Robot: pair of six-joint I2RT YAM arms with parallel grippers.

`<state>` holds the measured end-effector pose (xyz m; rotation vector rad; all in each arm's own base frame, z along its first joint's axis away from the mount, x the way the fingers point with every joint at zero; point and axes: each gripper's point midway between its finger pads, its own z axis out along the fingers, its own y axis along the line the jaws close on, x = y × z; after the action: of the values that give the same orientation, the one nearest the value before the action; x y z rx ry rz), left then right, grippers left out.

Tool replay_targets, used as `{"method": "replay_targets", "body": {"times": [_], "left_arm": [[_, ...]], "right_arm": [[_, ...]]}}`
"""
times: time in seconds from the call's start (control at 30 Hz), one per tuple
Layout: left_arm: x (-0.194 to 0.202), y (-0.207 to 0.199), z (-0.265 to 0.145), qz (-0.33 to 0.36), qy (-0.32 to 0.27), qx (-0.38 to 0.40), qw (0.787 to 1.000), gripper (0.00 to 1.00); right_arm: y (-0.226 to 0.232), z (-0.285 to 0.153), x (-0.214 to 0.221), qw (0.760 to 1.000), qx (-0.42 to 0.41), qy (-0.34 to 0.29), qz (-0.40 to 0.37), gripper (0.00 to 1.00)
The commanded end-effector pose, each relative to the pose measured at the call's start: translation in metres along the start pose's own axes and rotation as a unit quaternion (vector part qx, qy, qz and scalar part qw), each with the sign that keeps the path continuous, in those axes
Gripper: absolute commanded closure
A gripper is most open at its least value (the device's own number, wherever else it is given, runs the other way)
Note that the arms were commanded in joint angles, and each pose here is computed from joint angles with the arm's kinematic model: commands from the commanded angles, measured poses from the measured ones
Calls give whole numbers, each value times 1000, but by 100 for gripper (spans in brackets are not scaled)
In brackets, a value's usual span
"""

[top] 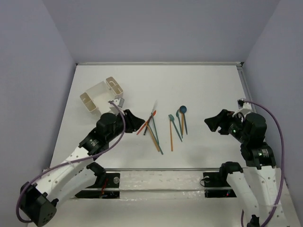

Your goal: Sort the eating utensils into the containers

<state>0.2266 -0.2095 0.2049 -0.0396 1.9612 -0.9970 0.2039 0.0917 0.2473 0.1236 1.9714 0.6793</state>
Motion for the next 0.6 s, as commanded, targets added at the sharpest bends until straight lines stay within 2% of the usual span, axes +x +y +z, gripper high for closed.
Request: {"method": "replay_targets", "body": {"times": [0.0,0.1,0.17,0.33,0.57], "left_arm": [[-18,19,16,-3,-64,-103,993,71],[0,11,31,14,-47,-118,992,71],[14,13,47,39,-36,-157,986,68],[34,39,77,76,-16,-231,970,63],[51,54,110,113,5,-274,955,64]], "right_arm": [[1,16,2,1000,-23,-2,12,29],[-3,22,10,999,-25,7,21,29],[-3,26,17,999,-35,16,29,29],[-4,28,20,999,-38,18,27,29],[-2,28,21,998,-45,20,24,29]]}}
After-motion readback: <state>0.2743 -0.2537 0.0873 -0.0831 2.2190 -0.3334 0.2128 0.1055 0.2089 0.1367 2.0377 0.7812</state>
